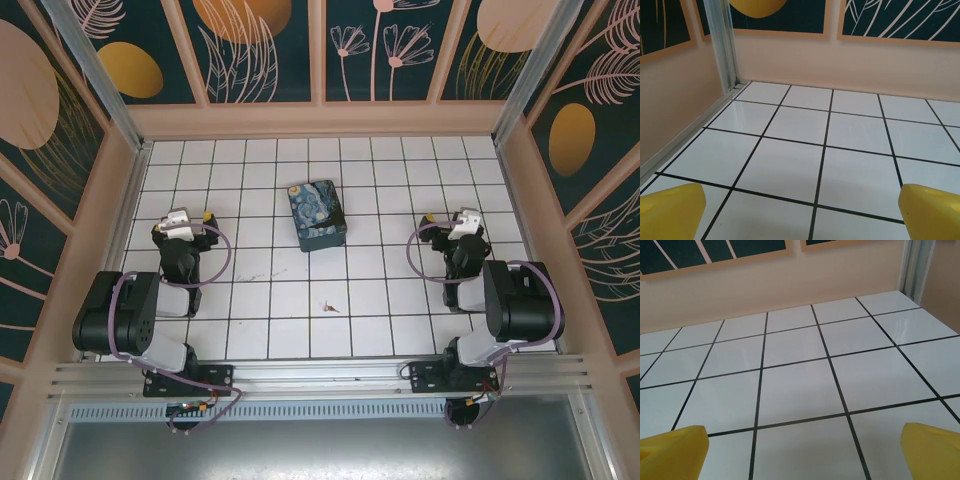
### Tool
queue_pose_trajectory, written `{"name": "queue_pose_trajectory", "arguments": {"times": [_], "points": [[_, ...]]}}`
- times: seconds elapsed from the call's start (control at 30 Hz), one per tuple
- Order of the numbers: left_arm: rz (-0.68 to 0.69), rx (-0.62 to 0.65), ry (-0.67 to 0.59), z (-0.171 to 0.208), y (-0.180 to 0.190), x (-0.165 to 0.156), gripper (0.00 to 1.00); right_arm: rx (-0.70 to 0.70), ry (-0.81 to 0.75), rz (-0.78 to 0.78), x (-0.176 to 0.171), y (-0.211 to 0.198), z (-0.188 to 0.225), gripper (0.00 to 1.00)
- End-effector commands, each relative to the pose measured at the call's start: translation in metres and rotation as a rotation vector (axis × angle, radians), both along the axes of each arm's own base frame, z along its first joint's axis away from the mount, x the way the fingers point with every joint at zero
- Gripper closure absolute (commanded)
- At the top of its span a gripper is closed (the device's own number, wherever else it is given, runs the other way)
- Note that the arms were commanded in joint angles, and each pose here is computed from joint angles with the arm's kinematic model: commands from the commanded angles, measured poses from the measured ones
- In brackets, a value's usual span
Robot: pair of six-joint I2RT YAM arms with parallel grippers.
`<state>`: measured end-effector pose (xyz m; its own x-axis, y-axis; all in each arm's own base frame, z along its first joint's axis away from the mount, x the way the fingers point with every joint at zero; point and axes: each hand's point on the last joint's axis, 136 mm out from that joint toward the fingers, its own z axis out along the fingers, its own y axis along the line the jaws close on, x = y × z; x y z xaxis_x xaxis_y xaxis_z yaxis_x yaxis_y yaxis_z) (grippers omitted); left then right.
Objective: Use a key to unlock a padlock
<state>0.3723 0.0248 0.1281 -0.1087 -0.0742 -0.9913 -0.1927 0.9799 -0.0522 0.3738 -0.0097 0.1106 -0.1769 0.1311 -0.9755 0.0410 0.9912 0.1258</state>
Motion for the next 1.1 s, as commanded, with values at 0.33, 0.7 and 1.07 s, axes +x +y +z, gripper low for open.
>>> {"name": "queue_pose_trajectory", "arguments": {"times": [0.33,0.7,1.07], "points": [[0.019,-0.01,-0.043,0.0094,0.0044,-0.0001,0.01,-0.016,-0.031,0.026,0.0046,0.0023,0.01,0.01],[0.019,-0.011,-0.042,0.0092,0.0044,0.0,0.01,-0.016,-0.03,0.026,0.0046,0.0023,0.0096,0.01],[0.012,-0.014,-0.036,0.0084,0.0038,0.0015,0.01,-0.014,-0.03,0.026,0.0049,0.002,0.0096,0.01]]}}
